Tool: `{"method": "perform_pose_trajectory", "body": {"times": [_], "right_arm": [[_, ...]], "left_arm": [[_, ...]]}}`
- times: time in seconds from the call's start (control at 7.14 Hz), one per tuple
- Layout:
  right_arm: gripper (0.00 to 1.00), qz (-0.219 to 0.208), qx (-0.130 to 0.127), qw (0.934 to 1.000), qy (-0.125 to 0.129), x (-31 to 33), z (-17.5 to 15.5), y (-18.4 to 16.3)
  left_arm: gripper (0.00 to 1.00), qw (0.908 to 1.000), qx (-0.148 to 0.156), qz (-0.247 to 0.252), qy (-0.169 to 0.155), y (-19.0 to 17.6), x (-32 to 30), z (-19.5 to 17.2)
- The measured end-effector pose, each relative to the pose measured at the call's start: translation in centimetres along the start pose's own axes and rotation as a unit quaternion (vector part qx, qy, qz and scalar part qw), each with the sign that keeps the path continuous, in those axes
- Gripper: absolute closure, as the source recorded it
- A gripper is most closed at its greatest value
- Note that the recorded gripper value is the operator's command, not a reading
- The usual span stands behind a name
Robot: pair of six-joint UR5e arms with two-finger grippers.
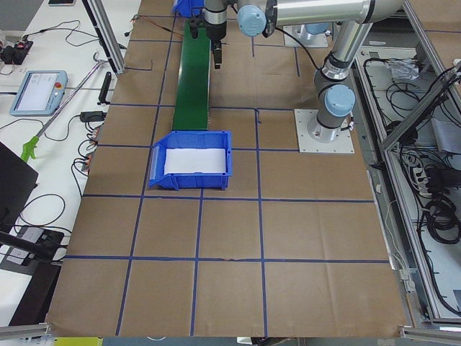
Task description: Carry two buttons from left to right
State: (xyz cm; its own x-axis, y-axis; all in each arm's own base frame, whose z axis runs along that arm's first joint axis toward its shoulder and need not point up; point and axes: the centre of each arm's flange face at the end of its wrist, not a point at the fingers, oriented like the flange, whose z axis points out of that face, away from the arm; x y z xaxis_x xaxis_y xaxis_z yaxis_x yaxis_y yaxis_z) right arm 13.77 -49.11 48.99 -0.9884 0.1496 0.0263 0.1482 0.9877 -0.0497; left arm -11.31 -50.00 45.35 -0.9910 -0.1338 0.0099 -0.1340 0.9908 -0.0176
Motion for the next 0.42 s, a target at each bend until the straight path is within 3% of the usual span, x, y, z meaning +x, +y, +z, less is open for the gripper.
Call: {"method": "perform_pose_trajectory", "body": {"times": [0.42], "right_arm": [[0.01,0.0,-0.001,1.0,0.0,0.0,0.13,-0.08]], "left_arm": [[0.0,1.0,0.001,0.001,-0.001,0.02,-0.06,-0.06]]}}
